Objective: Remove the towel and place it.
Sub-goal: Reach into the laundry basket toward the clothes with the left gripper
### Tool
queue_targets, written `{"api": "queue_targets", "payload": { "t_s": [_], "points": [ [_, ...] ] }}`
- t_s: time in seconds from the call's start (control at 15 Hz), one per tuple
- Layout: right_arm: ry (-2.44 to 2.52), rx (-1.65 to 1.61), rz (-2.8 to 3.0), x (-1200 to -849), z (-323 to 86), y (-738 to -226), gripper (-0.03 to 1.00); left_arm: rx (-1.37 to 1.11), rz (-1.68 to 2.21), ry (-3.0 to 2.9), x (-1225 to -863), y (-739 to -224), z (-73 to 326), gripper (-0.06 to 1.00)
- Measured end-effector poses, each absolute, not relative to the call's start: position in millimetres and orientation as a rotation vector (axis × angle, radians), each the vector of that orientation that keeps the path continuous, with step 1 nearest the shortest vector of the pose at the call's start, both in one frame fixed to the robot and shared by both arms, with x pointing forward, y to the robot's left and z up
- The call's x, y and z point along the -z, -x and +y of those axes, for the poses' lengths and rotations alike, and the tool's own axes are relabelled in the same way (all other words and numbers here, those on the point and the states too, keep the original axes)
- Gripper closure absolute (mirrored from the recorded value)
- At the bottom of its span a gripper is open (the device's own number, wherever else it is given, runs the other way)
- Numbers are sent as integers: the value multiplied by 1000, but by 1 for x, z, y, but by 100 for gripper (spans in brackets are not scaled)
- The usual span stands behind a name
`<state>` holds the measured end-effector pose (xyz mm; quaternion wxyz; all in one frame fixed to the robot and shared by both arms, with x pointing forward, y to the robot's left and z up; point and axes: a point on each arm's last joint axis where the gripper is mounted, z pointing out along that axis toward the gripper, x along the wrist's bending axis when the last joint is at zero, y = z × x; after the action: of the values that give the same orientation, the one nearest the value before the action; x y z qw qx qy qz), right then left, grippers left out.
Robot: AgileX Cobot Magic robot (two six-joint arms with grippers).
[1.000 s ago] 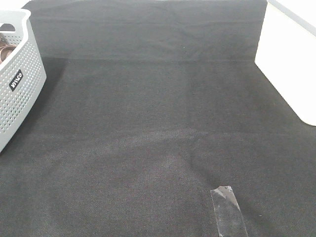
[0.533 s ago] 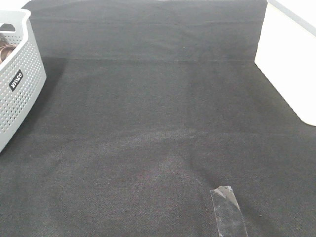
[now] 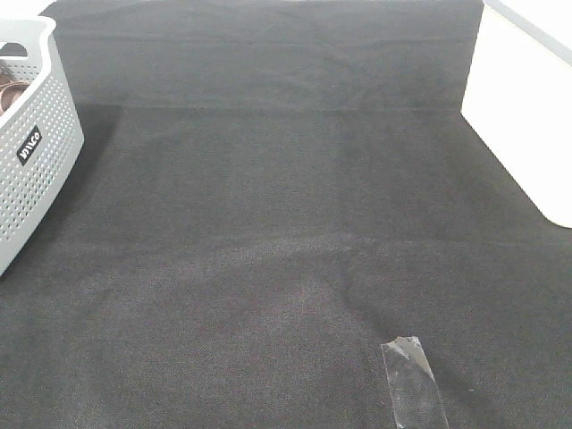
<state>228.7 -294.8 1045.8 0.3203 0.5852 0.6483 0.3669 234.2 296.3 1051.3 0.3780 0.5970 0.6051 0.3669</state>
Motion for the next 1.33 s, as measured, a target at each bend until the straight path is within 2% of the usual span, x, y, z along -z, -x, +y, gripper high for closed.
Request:
{"api": "queue_targets", "payload": {
  "t_s": [1.0, 1.2, 1.33],
  "points": [
    [-1538, -964, 1704, -1046, -295, -229, 38, -968, 1510, -1574, -1052, -234, 296, -5],
    [-1538, -964, 1704, -1046, -295, -229, 38, -1052, 1397, -1759, -1064, -237, 296, -5],
    [-1538, -964, 1704, -1046, -295, -229, 38, -1155, 1259, -1918, -1096, -250, 298, -5]
  ]
}}
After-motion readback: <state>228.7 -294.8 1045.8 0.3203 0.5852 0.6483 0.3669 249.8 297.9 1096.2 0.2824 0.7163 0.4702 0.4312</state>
